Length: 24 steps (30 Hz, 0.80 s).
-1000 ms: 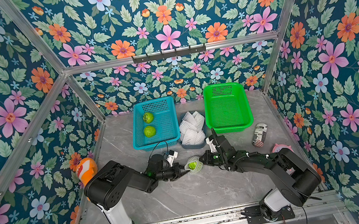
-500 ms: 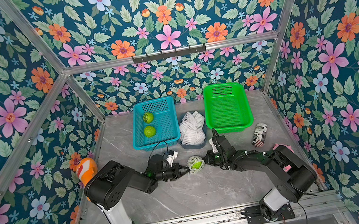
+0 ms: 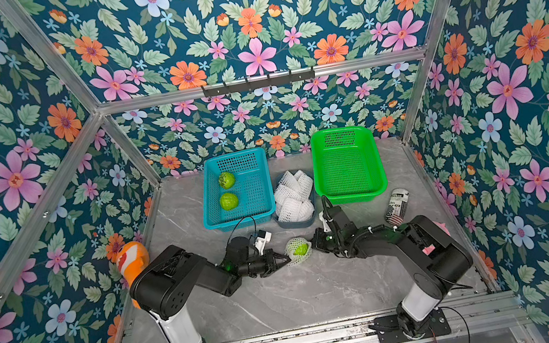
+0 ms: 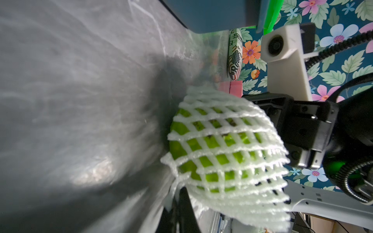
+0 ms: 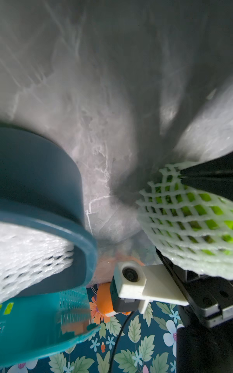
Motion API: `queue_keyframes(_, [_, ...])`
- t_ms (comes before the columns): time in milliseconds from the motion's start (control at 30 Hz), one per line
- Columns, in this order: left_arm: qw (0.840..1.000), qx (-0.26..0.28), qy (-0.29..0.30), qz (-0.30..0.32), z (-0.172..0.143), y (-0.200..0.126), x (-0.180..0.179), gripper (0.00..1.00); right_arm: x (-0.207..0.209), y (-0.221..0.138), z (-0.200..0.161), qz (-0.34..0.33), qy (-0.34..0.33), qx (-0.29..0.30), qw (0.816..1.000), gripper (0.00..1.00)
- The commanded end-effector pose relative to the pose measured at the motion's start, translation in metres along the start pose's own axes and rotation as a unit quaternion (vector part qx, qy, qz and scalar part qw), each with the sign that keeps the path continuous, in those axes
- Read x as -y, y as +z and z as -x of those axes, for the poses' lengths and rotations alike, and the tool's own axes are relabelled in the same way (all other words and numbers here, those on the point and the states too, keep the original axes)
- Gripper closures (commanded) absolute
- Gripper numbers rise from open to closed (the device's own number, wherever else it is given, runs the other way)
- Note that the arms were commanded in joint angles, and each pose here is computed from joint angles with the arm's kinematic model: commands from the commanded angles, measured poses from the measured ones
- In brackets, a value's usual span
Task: Sleeve custard apples in foam nets
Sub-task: Put on the foam net on the custard apple.
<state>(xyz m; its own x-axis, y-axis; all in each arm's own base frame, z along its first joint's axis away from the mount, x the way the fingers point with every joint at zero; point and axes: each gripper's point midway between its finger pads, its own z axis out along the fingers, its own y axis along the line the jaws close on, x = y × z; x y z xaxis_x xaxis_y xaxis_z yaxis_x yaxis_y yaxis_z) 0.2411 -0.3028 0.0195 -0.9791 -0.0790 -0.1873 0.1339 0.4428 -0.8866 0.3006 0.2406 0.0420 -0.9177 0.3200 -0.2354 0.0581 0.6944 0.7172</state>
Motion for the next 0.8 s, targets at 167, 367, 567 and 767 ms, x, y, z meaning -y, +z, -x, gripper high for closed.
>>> queue_keyframes(167, [0.993, 0.004, -0.041, 0.112, -0.007, -0.001, -0.055, 1.00, 0.002, 0.007, 0.005, -0.008, 0.013, 0.001, 1.000, 0.95])
queue_keyframes(367, [0.990, 0.022, -0.068, 0.125, 0.000, -0.008, -0.065, 1.00, 0.001, 0.008, 0.010, -0.007, 0.023, 0.006, 1.000, 0.94])
queue_keyframes(567, [0.988, 0.027, -0.083, 0.130, 0.003, -0.008, -0.072, 1.00, 0.015, 0.018, 0.007, -0.031, 0.041, -0.012, 0.999, 0.94])
queue_keyframes(767, [0.984, 0.024, -0.084, 0.156, 0.002, -0.009, -0.082, 1.00, 0.017, 0.022, 0.006, -0.032, 0.045, -0.016, 0.998, 0.93])
